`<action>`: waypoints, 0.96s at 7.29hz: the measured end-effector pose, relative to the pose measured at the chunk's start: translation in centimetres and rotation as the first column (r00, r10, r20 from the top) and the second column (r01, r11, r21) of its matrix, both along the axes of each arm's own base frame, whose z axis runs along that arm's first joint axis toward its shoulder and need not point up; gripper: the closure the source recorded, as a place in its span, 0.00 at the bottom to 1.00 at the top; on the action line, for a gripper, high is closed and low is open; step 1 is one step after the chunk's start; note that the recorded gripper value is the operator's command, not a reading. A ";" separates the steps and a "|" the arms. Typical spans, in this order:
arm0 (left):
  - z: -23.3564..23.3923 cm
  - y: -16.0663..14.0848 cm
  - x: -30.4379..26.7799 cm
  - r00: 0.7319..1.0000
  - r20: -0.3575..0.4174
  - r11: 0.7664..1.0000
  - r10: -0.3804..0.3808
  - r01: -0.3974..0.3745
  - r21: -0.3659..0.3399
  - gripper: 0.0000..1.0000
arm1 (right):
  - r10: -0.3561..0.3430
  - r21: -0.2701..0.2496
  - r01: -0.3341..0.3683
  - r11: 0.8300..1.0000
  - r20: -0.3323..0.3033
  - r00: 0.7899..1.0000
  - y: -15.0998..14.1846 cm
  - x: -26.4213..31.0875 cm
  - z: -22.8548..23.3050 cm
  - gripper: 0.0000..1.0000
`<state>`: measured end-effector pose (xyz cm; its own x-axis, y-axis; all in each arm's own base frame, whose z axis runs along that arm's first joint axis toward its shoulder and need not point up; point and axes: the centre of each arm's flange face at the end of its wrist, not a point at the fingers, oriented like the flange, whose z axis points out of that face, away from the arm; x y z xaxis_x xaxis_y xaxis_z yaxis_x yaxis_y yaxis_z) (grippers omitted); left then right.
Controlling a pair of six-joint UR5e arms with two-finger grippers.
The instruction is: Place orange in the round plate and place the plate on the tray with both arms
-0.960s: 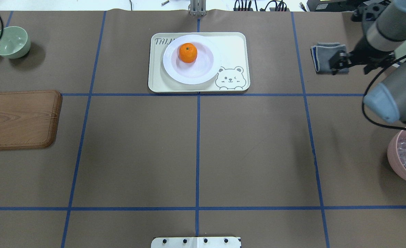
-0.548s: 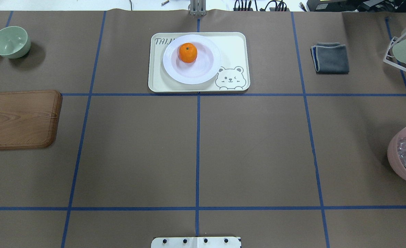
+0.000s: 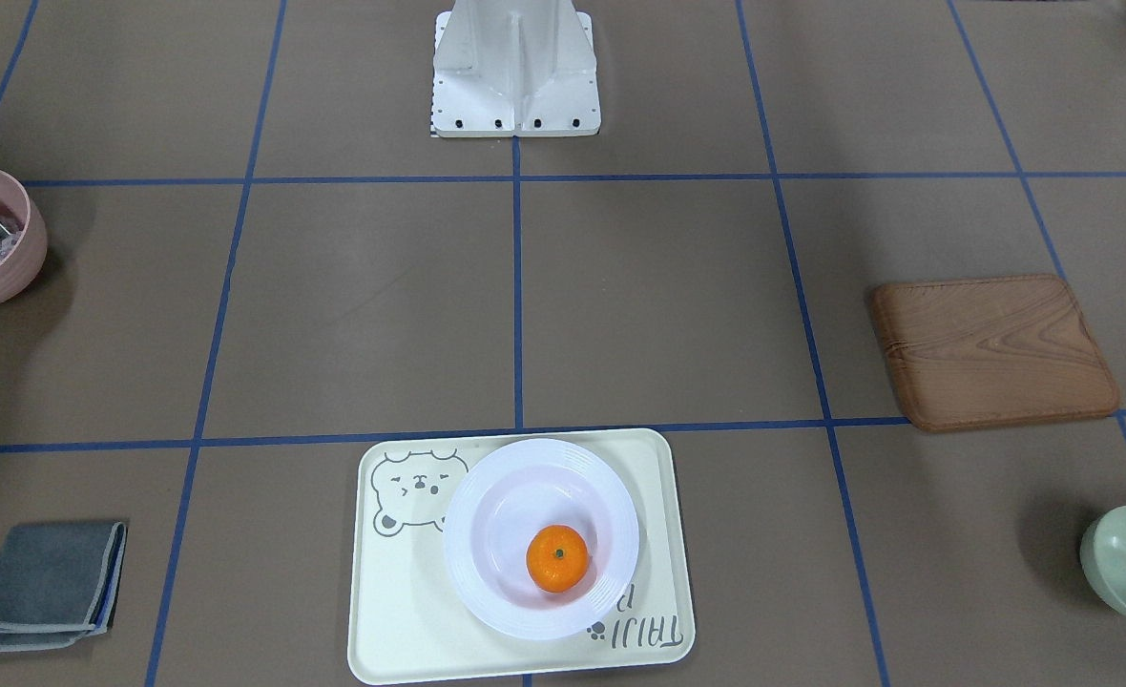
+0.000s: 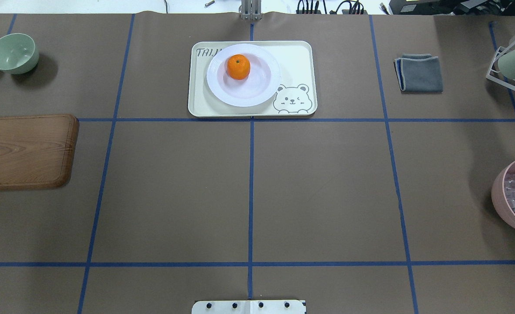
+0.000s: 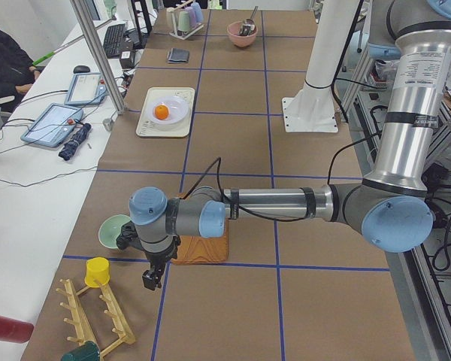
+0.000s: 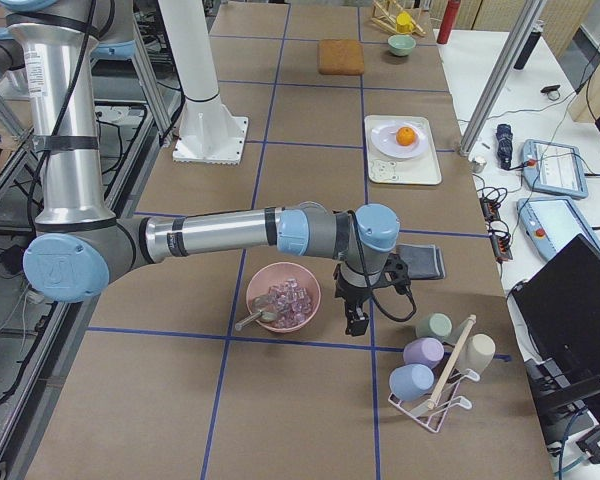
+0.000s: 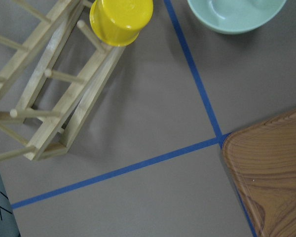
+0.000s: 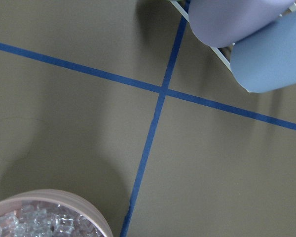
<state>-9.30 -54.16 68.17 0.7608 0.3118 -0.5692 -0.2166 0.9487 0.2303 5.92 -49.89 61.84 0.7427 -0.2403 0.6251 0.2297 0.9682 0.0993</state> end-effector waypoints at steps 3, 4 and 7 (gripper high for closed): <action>-2.0 1.6 -0.9 0.986 -0.015 0.984 -0.166 0.164 -0.070 0.01 | 0.060 -0.057 -0.061 0.996 -0.006 0.998 1.9 1.9 2.0 0.00; -3.7 1.8 -0.7 0.978 -0.031 0.975 -0.206 0.202 -0.094 0.01 | 0.087 -0.079 -0.087 0.993 -0.009 0.996 2.1 2.1 2.1 0.00; -5.8 2.0 -0.2 0.972 -0.063 0.969 -0.226 0.218 -0.121 0.01 | 0.111 -0.097 -0.112 0.989 -0.012 0.994 2.2 2.2 2.1 0.00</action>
